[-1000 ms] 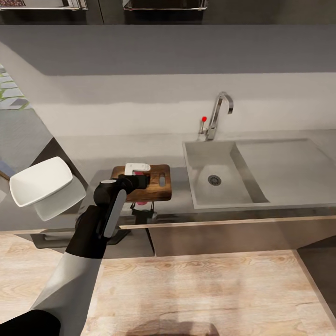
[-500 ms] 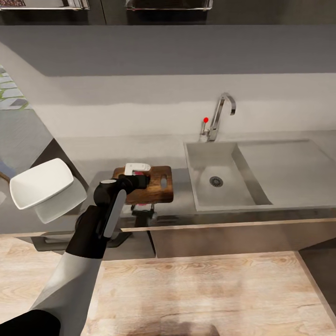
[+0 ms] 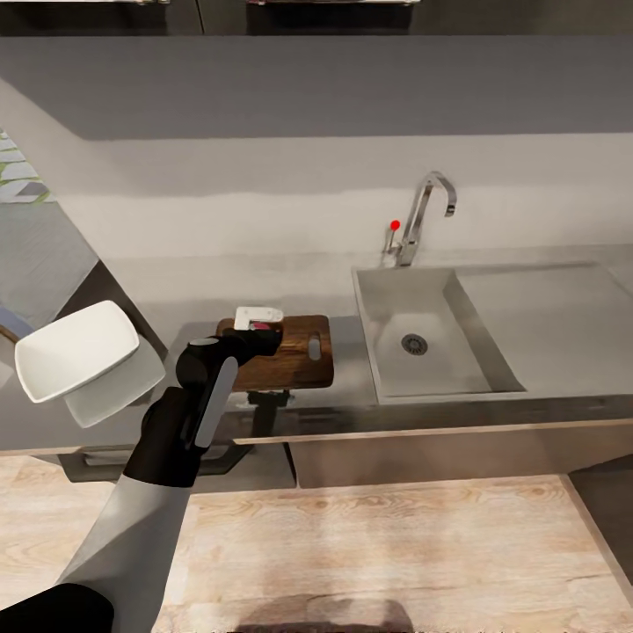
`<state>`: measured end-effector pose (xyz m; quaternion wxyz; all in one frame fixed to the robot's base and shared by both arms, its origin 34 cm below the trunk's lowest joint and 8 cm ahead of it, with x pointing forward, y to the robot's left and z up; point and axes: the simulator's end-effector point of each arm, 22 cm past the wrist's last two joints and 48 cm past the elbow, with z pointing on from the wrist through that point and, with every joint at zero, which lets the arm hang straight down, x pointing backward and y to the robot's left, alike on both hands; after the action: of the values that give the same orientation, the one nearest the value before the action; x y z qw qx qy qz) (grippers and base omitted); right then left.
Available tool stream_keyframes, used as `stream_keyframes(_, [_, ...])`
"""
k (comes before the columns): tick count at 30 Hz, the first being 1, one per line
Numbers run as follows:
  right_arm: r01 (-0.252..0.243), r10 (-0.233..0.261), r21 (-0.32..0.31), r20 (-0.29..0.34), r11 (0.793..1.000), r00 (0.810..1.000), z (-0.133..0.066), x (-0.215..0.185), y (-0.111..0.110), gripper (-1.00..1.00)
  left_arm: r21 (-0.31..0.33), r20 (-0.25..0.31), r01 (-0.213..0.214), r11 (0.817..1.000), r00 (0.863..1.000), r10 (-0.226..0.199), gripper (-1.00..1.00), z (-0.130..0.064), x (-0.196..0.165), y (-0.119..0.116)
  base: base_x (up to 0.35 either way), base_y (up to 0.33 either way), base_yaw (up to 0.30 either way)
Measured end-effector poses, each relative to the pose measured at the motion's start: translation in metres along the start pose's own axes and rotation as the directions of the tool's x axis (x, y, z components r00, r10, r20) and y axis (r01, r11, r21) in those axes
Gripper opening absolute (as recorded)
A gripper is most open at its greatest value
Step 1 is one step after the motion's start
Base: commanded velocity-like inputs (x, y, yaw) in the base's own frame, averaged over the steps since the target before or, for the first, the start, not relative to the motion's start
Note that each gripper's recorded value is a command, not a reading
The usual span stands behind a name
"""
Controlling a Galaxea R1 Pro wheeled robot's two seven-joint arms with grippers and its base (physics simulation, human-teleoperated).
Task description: In the kitchen, take the Vidalia onion out of the sink, dice it on the chopping board with the paring knife, put the diced onion into the bowl on the countertop, then place both the paring knife and the chopping board into the sink.
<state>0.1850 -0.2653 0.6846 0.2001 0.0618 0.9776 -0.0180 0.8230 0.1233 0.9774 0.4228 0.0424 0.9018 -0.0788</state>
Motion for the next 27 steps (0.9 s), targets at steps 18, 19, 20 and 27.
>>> stream_keyframes(18, [0.0, 0.0, 0.0, -0.01, 1.0, 1.0, -0.0007, 0.0035, -0.0001, 1.0, 0.0, -0.012, 0.002, 1.0, 1.0, -0.002, -1.0, 0.0047, 0.0065, 0.0004, 0.0, 0.0, -0.018])
stream_keyframes(19, [0.0, 0.0, 0.0, -0.009, 1.0, 1.0, -0.0006, 0.003, 0.0, 1.0, 0.0, -0.01, 0.002, 1.0, 1.0, -0.002, -1.0, 0.0041, 0.0057, 0.0004, 0.0, 0.0, -0.089])
stream_keyframes(20, [0.0, 0.0, 0.0, -0.008, 1.0, 1.0, -0.0005, 0.0027, 0.0001, 1.0, 0.0, -0.009, 0.001, 1.0, 1.0, -0.001, -1.0, 0.0035, 0.0049, 0.0004, 0.0, 0.0, -0.062])
stream_keyframes(27, [0.0, 0.0, -0.001, -0.006, 1.0, 1.0, -0.0004, 0.002, 0.0002, 1.0, 0.0, -0.006, 0.001, 1.0, 1.0, -0.001, -1.0, 0.0026, 0.0036, 0.0003, 0.0, 0.0, -0.014])
